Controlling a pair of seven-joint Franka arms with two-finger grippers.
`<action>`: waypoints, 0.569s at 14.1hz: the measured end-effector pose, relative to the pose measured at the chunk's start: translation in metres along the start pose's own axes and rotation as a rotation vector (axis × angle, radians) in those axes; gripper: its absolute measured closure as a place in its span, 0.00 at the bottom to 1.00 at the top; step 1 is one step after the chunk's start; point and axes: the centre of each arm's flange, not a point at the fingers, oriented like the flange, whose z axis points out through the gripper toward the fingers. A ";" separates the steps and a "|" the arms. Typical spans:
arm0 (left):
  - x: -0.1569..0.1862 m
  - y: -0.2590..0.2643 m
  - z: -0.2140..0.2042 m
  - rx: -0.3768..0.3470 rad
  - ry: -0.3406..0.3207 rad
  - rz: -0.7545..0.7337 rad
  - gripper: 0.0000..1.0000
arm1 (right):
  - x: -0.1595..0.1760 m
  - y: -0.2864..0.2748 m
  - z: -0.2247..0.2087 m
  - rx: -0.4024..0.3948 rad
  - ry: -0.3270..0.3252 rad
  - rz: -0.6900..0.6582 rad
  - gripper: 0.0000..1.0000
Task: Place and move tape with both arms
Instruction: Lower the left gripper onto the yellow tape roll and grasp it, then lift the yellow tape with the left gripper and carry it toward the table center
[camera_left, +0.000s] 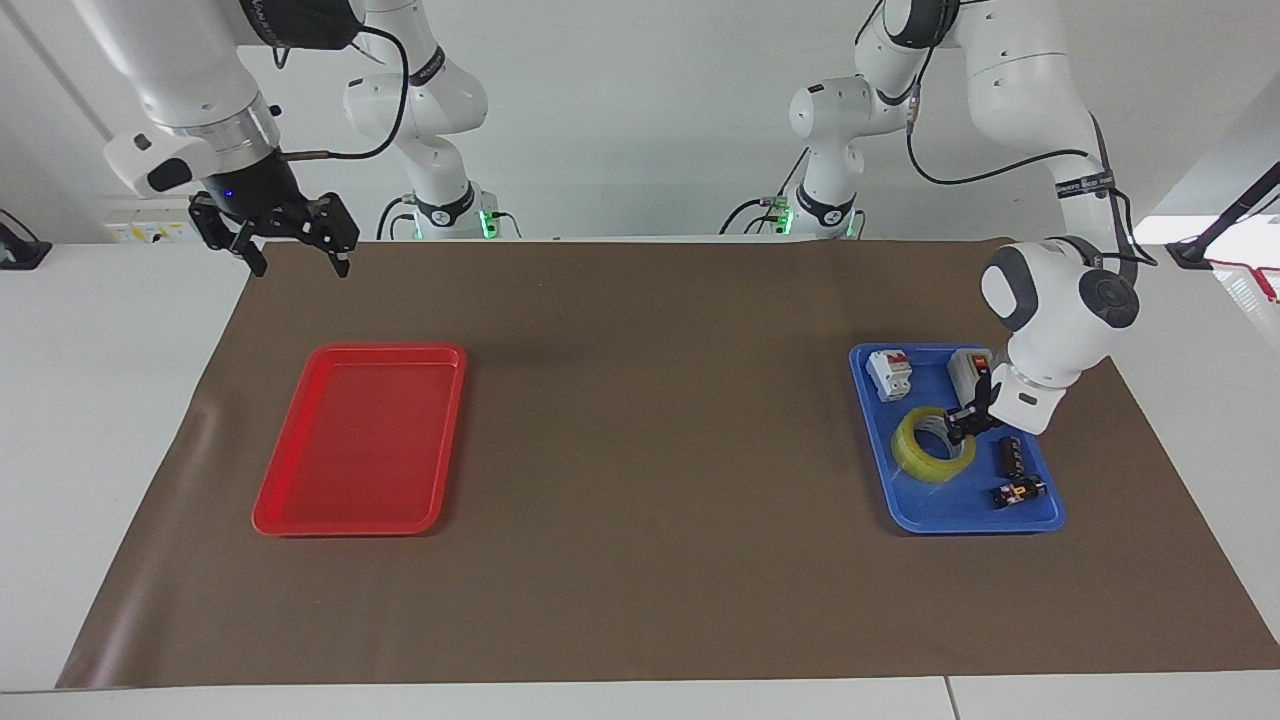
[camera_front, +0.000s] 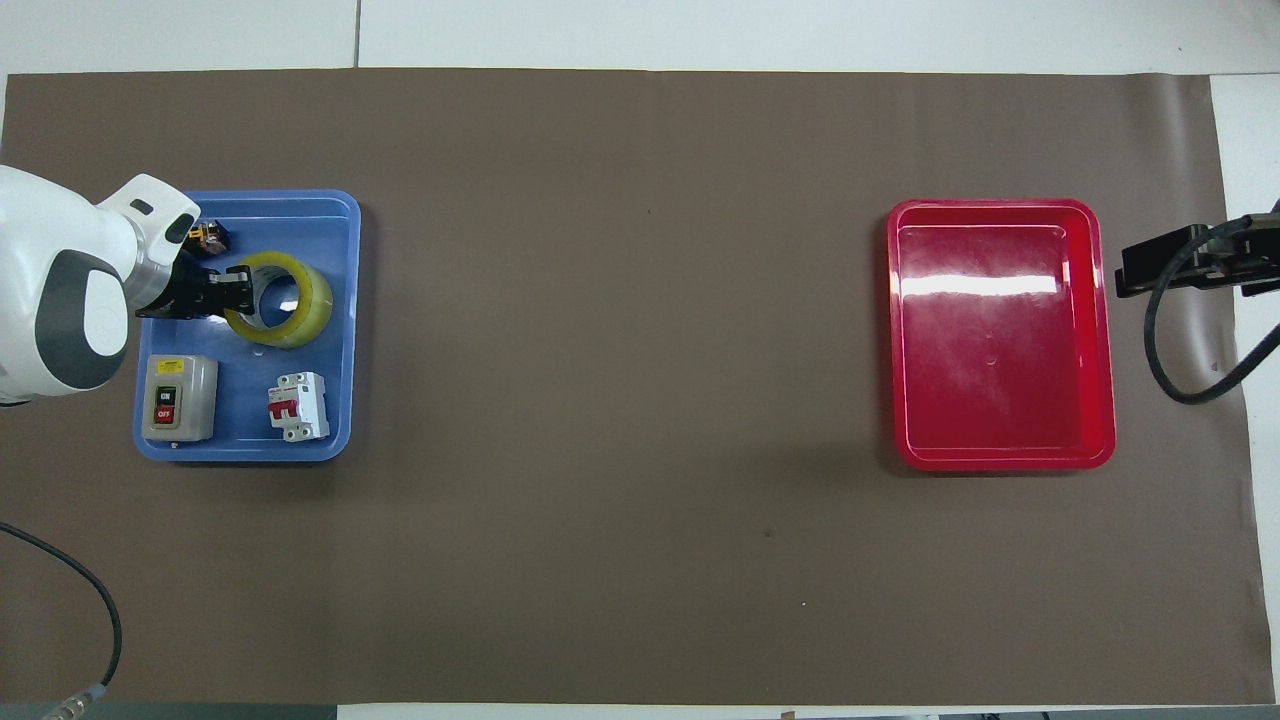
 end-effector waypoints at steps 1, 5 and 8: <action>0.003 0.001 -0.007 0.001 -0.015 -0.002 0.79 | 0.000 0.000 0.000 0.000 0.000 0.000 0.00; 0.011 0.075 -0.104 0.022 -0.105 -0.036 0.79 | 0.000 0.000 0.000 0.000 0.000 0.000 0.00; -0.037 0.236 -0.127 0.041 -0.078 -0.130 0.79 | 0.000 0.000 0.000 0.000 0.000 0.000 0.00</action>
